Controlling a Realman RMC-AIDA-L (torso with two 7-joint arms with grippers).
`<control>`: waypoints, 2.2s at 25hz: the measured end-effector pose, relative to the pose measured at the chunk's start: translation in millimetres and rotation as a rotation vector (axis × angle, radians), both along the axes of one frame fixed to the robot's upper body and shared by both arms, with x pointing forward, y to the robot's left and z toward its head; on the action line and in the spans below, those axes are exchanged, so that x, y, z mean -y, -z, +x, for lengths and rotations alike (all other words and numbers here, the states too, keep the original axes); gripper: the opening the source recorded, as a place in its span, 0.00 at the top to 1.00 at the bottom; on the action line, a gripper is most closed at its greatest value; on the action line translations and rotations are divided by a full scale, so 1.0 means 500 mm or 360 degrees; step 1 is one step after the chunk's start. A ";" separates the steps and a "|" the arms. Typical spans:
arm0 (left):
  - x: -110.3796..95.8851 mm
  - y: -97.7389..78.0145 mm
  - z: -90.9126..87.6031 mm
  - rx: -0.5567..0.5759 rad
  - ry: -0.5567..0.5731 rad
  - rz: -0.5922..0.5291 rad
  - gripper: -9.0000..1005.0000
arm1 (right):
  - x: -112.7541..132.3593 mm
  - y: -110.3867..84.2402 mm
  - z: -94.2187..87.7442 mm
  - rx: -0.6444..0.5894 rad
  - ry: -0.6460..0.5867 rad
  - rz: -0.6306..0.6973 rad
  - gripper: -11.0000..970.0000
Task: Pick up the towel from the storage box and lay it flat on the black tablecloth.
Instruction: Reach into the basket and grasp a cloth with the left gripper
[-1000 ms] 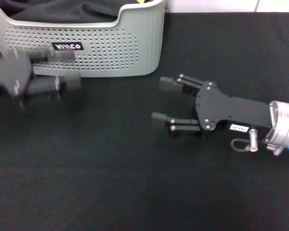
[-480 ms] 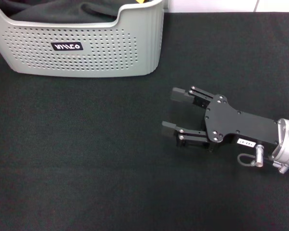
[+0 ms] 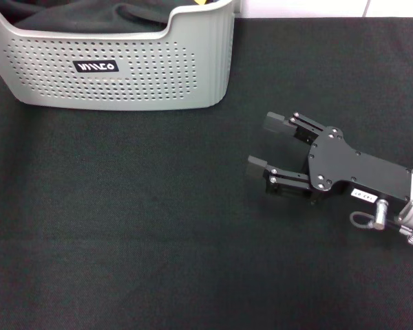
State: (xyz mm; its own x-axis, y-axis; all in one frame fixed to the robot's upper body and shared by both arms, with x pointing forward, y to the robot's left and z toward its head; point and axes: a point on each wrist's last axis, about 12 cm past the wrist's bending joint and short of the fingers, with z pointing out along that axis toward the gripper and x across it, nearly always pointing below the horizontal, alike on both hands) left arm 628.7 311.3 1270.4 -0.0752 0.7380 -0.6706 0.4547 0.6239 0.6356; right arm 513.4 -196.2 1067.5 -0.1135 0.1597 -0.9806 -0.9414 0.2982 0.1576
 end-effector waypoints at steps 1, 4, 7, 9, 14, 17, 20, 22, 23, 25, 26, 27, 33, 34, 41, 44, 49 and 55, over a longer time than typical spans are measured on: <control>0.000 0.000 0.000 0.0000 0.0000 0.0000 0.36 | 0.000 0.001 0.002 0.0002 0.0010 -0.0008 0.10; 0.025 0.014 -0.010 0.0057 -0.0101 0.0306 0.36 | -0.005 0.001 0.010 0.0009 0.0022 -0.0035 0.10; 0.044 0.029 -0.007 0.0124 -0.0137 0.0471 0.36 | -0.007 0.000 0.013 0.0011 0.0022 -0.0046 0.10; 0.052 0.039 -0.005 0.0152 -0.0134 0.0528 0.36 | -0.009 0.001 0.015 0.0010 0.0023 -0.0054 0.10; 0.067 0.042 0.008 0.0213 -0.0136 0.0515 0.36 | -0.005 0.005 0.011 -0.0001 0.0036 -0.0056 0.10; 0.074 0.045 0.020 0.0216 -0.0124 0.0522 0.36 | -0.002 0.009 0.007 -0.0012 0.0046 -0.0057 0.10; 0.080 0.052 0.032 0.0215 -0.0117 0.0526 0.36 | 0.003 0.013 0.002 -0.0024 0.0061 -0.0054 0.10; 0.081 0.060 0.041 0.0203 -0.0110 0.0540 0.36 | 0.004 0.014 0.000 -0.0027 0.0063 -0.0054 0.10; 0.081 0.061 0.043 0.0200 -0.0111 0.0542 0.36 | 0.005 0.015 -0.001 -0.0028 0.0063 -0.0053 0.10; 0.077 0.065 0.048 0.0196 -0.0120 0.0547 0.36 | 0.007 0.017 -0.003 -0.0033 0.0065 -0.0053 0.10; 0.074 0.066 0.049 0.0196 -0.0125 0.0551 0.36 | 0.007 0.017 -0.004 -0.0036 0.0067 -0.0052 0.10; 0.072 0.066 0.050 0.0198 -0.0129 0.0557 0.36 | 0.008 0.019 -0.005 -0.0040 0.0069 -0.0052 0.10; 0.060 0.072 0.043 0.0192 -0.0146 0.0572 0.36 | 0.011 0.023 -0.012 -0.0054 0.0078 -0.0048 0.10; 0.058 0.074 0.042 0.0189 -0.0148 0.0575 0.36 | 0.011 0.023 -0.012 -0.0054 0.0078 -0.0047 0.10; 0.056 0.078 0.043 0.0198 -0.0149 0.0594 0.41 | 0.011 0.023 -0.012 -0.0054 0.0077 -0.0046 0.10; 0.055 0.079 0.045 0.0216 -0.0159 0.0593 0.43 | 0.011 0.024 -0.014 -0.0056 0.0076 -0.0046 0.10; 0.060 0.089 0.050 0.0202 -0.0146 0.0598 0.47 | 0.014 0.028 -0.018 -0.0066 0.0087 -0.0044 0.10; 0.069 0.102 0.056 0.0171 -0.0125 0.0598 0.55 | 0.014 0.029 -0.020 -0.0071 0.0087 -0.0048 0.10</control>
State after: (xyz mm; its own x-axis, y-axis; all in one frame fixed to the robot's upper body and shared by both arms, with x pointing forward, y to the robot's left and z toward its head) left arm 656.6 277.0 1219.5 -0.0854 0.9282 -0.3622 0.3331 0.3692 0.8676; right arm 503.5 -203.4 1052.8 -0.1493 0.1370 -0.9792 -0.9159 0.3541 0.1892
